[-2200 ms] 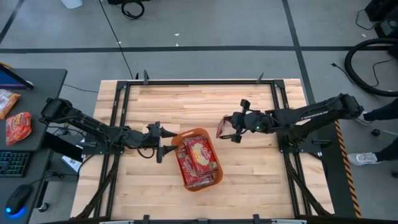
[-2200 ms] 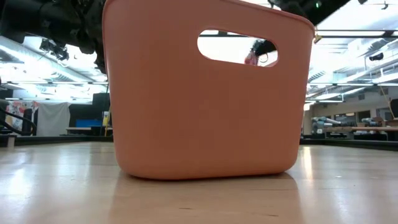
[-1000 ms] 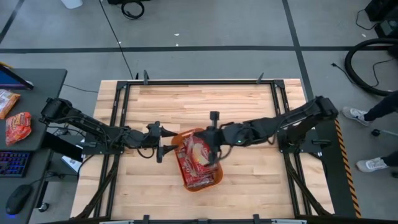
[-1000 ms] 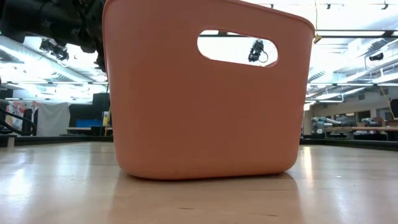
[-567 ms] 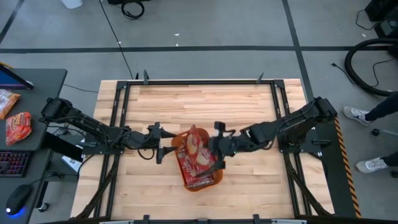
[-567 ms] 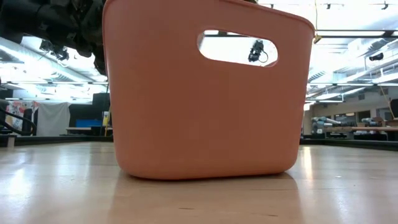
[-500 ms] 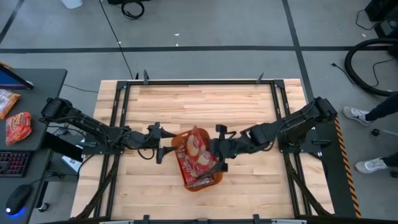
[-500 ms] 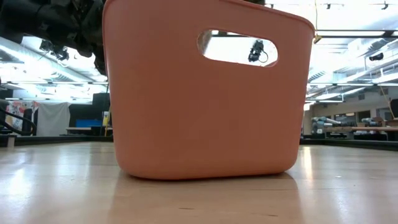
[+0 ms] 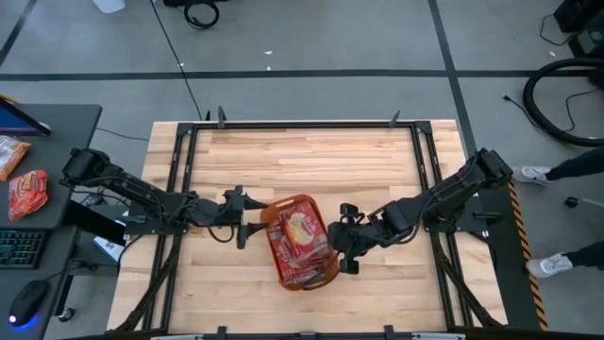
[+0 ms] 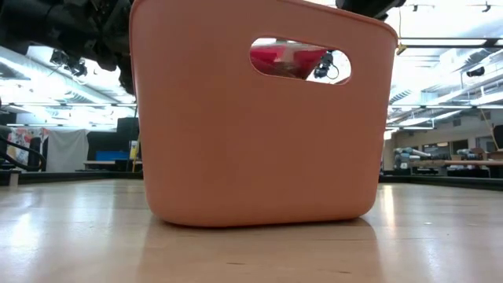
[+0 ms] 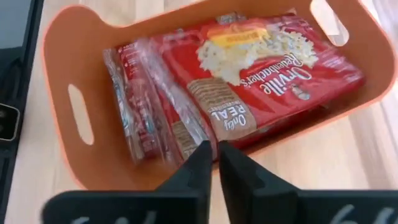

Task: Sort popcorn bags into baskets
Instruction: Put the red popcorn bag into the orange bin, then return to Home Position

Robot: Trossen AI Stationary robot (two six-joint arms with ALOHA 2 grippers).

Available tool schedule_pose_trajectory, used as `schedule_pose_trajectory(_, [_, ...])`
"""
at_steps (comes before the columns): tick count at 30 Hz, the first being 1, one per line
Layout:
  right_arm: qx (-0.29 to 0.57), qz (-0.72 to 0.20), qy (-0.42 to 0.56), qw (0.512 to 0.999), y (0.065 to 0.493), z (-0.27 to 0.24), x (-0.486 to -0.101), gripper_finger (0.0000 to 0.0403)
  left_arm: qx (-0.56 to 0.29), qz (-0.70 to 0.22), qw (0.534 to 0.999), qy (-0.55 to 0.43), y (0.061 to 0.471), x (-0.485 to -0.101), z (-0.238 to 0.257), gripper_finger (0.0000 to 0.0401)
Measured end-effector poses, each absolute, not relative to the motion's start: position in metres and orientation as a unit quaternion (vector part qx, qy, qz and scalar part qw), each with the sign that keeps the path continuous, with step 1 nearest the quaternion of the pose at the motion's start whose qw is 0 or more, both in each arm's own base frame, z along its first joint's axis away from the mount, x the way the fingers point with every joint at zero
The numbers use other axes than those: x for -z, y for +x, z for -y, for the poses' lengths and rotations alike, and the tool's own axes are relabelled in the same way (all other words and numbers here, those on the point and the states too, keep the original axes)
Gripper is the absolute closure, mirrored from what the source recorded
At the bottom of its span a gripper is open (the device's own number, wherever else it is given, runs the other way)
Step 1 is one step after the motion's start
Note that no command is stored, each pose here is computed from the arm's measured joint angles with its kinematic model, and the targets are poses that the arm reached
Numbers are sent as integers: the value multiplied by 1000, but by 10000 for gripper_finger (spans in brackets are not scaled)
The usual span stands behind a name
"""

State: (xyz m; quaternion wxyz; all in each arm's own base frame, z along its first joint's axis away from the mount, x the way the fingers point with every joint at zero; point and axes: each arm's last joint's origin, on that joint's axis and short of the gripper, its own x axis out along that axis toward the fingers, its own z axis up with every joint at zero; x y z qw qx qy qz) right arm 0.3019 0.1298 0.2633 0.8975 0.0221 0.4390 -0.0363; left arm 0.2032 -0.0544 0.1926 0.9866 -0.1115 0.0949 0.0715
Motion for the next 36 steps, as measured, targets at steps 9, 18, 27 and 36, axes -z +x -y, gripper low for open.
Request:
schedule_pose_trajectory(9, [62,-454,11,889,298,-127,-260,301,-40,-52,995,-74,188,-214,57,115])
schedule_pose_trajectory(18, [108,-471,-26,875,291,-120,-253,302,-66,-54,994,-62,169,-215,48,115])
schedule_pose_trajectory(27, [109,-455,42,883,260,-68,-210,323,-134,-60,986,-82,155,-182,39,115])
schedule_pose_trajectory(36, [100,-342,-3,934,225,-12,-176,341,-201,-60,975,-76,154,-178,28,115])
